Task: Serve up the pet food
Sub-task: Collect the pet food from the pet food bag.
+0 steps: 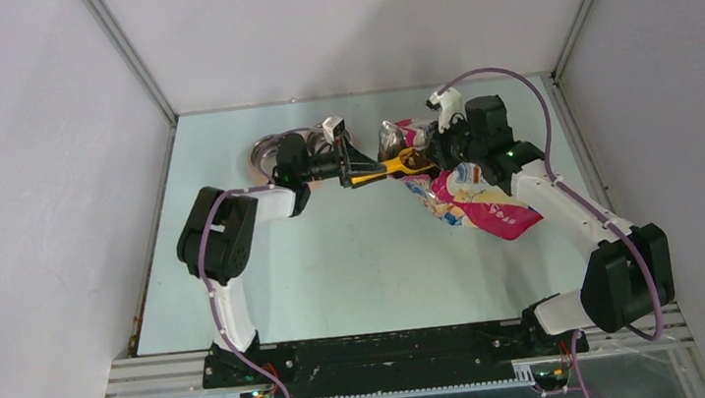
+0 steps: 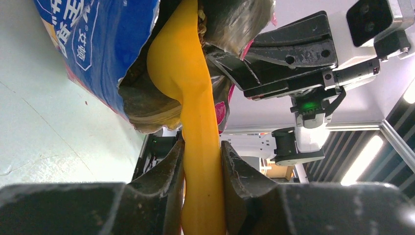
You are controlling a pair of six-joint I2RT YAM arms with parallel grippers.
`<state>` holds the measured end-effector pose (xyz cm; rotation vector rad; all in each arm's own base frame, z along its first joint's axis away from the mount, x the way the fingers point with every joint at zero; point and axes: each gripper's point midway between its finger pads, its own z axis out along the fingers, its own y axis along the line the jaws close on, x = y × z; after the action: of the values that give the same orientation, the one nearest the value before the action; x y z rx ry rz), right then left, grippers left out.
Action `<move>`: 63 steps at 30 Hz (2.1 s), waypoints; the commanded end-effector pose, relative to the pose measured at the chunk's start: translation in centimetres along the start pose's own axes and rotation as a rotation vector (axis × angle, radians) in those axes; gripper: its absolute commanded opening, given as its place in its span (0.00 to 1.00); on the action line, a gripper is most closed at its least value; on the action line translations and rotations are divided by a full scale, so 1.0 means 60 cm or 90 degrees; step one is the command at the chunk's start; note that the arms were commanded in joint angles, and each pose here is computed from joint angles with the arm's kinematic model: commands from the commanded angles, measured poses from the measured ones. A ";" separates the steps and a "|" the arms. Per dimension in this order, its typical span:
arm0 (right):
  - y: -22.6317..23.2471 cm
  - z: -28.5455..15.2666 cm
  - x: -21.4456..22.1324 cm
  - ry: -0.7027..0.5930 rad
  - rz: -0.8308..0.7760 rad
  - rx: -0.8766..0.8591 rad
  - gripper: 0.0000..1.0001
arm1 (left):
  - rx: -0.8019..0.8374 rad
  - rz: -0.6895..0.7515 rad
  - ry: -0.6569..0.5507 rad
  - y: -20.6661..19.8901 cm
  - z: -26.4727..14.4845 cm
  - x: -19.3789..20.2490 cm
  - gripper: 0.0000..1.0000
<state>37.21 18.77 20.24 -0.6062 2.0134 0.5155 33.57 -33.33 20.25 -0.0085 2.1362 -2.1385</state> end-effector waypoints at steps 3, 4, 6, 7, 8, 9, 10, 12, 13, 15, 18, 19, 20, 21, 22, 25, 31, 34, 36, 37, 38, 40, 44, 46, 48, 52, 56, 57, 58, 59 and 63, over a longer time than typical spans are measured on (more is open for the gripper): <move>0.017 0.021 0.006 0.008 -0.017 -0.019 0.00 | 0.045 0.099 0.038 -0.056 0.018 0.027 0.00; 0.019 0.021 0.006 0.008 -0.018 -0.021 0.00 | 0.046 0.099 0.038 -0.057 0.019 0.026 0.00; 0.026 0.024 0.009 0.012 -0.021 -0.028 0.00 | 0.047 0.102 0.037 -0.061 0.020 0.023 0.00; 0.029 0.026 0.010 0.013 -0.023 -0.032 0.00 | 0.048 0.102 0.035 -0.062 0.021 0.023 0.00; 0.032 0.027 0.012 0.015 -0.022 -0.034 0.00 | 0.048 0.103 0.035 -0.063 0.022 0.022 0.00; 0.036 0.030 0.014 0.018 -0.024 -0.038 0.00 | 0.049 0.103 0.035 -0.064 0.022 0.022 0.00; 0.039 0.032 0.016 0.020 -0.027 -0.041 0.00 | 0.050 0.105 0.036 -0.065 0.024 0.022 0.00; 0.043 0.035 0.020 0.025 -0.028 -0.043 0.00 | 0.054 0.102 0.039 -0.068 0.026 0.023 0.00; 0.043 0.036 0.020 0.025 -0.029 -0.042 0.00 | 0.059 0.105 0.039 -0.071 0.027 0.024 0.00; 0.044 0.035 0.016 0.021 -0.032 -0.041 0.00 | 0.063 0.104 0.043 -0.073 0.028 0.027 0.00; 0.033 0.021 0.000 0.001 -0.034 -0.027 0.00 | 0.064 0.106 0.048 -0.074 0.023 0.030 0.00; 0.029 0.016 -0.005 -0.006 -0.031 -0.024 0.00 | 0.064 0.108 0.047 -0.074 0.021 0.030 0.00; 0.021 0.003 -0.016 -0.020 -0.026 -0.019 0.00 | 0.062 0.110 0.046 -0.075 0.016 0.029 0.00; 0.016 -0.004 -0.022 -0.028 -0.019 -0.017 0.00 | 0.060 0.112 0.045 -0.074 0.013 0.028 0.00; 0.004 -0.018 -0.032 -0.042 -0.010 -0.013 0.00 | 0.055 0.114 0.040 -0.073 0.007 0.023 0.00; -0.013 -0.045 -0.046 -0.064 0.019 -0.018 0.00 | 0.040 0.123 0.028 -0.069 -0.005 0.015 0.00; -0.032 -0.067 -0.051 -0.076 0.041 -0.021 0.00 | 0.034 0.130 0.020 -0.070 -0.013 0.011 0.00; -0.046 -0.061 -0.046 -0.071 0.049 0.004 0.00 | 0.040 0.129 0.024 -0.076 -0.012 0.015 0.00; -0.056 -0.056 -0.042 -0.066 0.052 0.023 0.00 | 0.042 0.128 0.029 -0.077 -0.013 0.018 0.00; -0.061 -0.052 -0.039 -0.062 0.054 0.032 0.00 | 0.042 0.127 0.033 -0.078 -0.012 0.021 0.00; -0.062 -0.050 -0.038 -0.060 0.054 0.035 0.00 | 0.044 0.126 0.035 -0.078 -0.012 0.023 0.00; -0.063 -0.045 -0.035 -0.056 0.054 0.039 0.00 | 0.045 0.126 0.040 -0.078 -0.010 0.026 0.00; -0.048 -0.030 -0.027 -0.042 0.042 0.031 0.00 | 0.055 0.122 0.054 -0.080 -0.003 0.035 0.00; -0.039 -0.020 -0.021 -0.032 0.032 0.027 0.00 | 0.064 0.122 0.062 -0.085 0.002 0.039 0.00; -0.028 -0.011 -0.016 -0.024 0.022 0.020 0.00 | 0.071 0.120 0.071 -0.089 0.006 0.044 0.00; -0.005 0.007 -0.005 -0.007 0.004 0.006 0.00 | 0.076 0.118 0.088 -0.090 0.017 0.055 0.00; 0.011 0.014 -0.001 0.000 -0.009 -0.008 0.00 | 0.053 0.111 0.081 -0.074 0.024 0.053 0.00; 0.013 0.015 0.000 0.001 -0.011 -0.011 0.00 | 0.038 0.109 0.080 -0.062 0.025 0.051 0.00; 0.017 0.016 0.000 0.001 -0.013 -0.014 0.00 | 0.032 0.127 0.074 -0.059 0.027 0.048 0.00; 0.019 0.016 0.001 0.002 -0.016 -0.015 0.00 | 0.020 0.115 0.074 -0.052 0.027 0.048 0.00; 0.012 0.012 -0.006 -0.005 -0.029 0.005 0.00 | 0.021 0.122 0.070 -0.057 0.028 0.044 0.00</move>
<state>36.63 19.61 19.99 -0.6151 2.0251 0.5251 32.04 -34.35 19.52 0.0682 2.1976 -2.1074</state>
